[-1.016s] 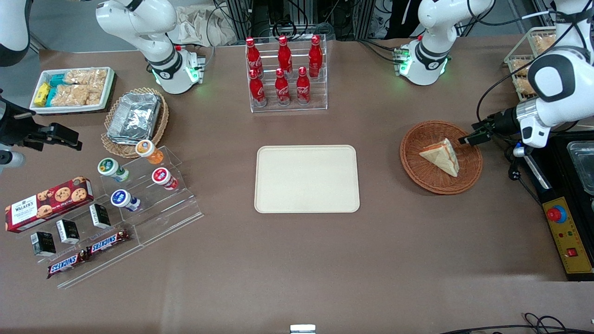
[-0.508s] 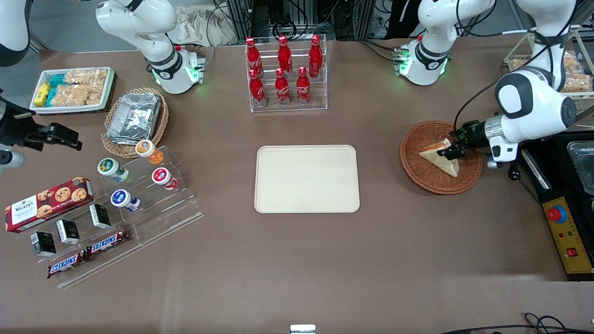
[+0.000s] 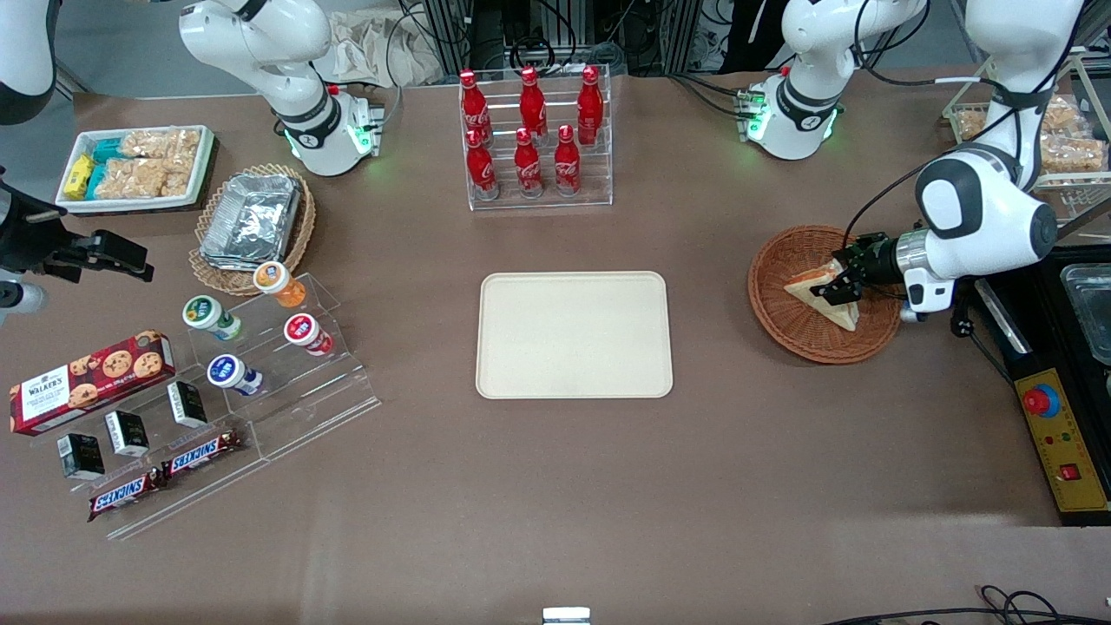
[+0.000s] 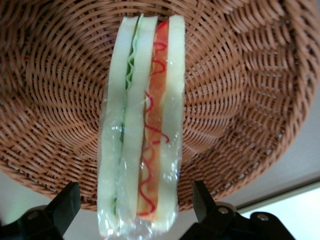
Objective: Place sandwich from basket to tray
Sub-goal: 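Close the left gripper on the wrapped sandwich, then lift the sandwich with the left gripper and carry it toward the tray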
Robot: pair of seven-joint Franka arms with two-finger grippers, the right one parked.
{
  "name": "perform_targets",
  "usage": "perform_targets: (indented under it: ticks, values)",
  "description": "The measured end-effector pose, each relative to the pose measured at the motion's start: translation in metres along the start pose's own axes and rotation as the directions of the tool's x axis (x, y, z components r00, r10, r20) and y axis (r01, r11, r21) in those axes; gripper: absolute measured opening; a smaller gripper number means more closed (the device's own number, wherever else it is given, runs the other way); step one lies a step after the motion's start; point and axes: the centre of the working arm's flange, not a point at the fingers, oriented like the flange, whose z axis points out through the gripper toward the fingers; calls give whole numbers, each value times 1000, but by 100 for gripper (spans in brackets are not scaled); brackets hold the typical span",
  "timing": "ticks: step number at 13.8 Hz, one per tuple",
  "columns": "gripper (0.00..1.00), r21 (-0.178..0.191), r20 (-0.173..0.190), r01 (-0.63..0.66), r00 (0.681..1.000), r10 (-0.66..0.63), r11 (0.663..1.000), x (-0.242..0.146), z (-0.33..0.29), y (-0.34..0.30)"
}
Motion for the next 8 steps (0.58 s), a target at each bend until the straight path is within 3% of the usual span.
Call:
perform_targets:
  ticks: [6, 8]
  values:
    - [96, 5, -9, 1, 1000, -1, 1000, 7, 19, 3]
    - [77, 4, -12, 6, 1000, -6, 1000, 8, 18, 3]
